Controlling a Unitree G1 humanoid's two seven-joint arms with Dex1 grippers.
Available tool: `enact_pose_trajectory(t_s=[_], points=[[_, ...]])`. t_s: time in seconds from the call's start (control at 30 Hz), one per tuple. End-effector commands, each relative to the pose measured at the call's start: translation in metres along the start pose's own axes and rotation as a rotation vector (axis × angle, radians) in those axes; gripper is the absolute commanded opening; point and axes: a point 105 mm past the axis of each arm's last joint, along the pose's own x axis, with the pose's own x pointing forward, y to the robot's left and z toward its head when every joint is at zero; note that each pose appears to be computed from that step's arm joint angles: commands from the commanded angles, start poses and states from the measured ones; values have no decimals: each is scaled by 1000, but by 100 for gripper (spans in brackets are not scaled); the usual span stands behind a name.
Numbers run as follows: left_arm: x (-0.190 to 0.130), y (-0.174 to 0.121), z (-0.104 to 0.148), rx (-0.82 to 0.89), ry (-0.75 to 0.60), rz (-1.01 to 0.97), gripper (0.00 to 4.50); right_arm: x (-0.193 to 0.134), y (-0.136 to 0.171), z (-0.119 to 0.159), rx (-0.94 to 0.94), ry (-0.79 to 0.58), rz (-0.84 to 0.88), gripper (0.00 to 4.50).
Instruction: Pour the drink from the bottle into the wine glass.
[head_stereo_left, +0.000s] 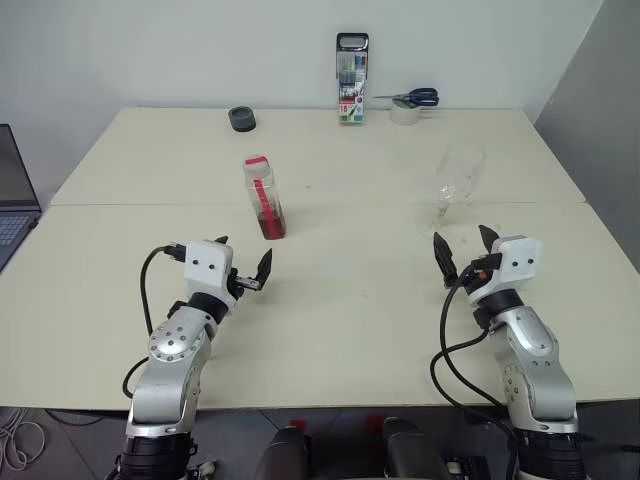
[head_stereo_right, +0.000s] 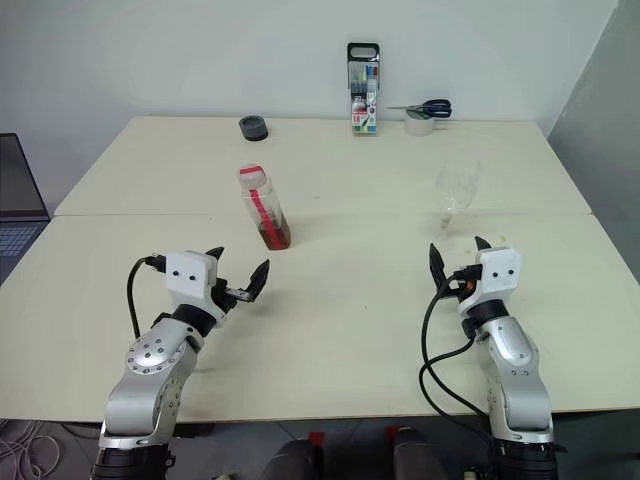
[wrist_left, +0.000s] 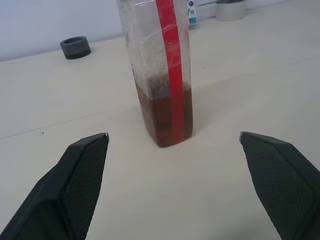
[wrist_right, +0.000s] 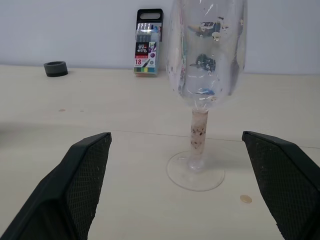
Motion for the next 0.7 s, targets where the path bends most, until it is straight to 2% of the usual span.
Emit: enact_pose_trajectory(t_s=[0.03,0.23,0.43,0.53,0.7], points=[[-3,-1,14,24,-45,-1,448,-1,-2,6,-3,-24,-8,450],[-3,-1,14,19,-43,1,448,-3,-2,5,-2,-18,-5,450],[2,0,7,-14,-9,4,448,-15,53,18,56,16,393,450],[7,-9,13,-60,-40,-45,448,-24,80,29,44,39,585,450],[19,-7,15,-46,-34,-25,448,-27,91,37,28,73,700,450]])
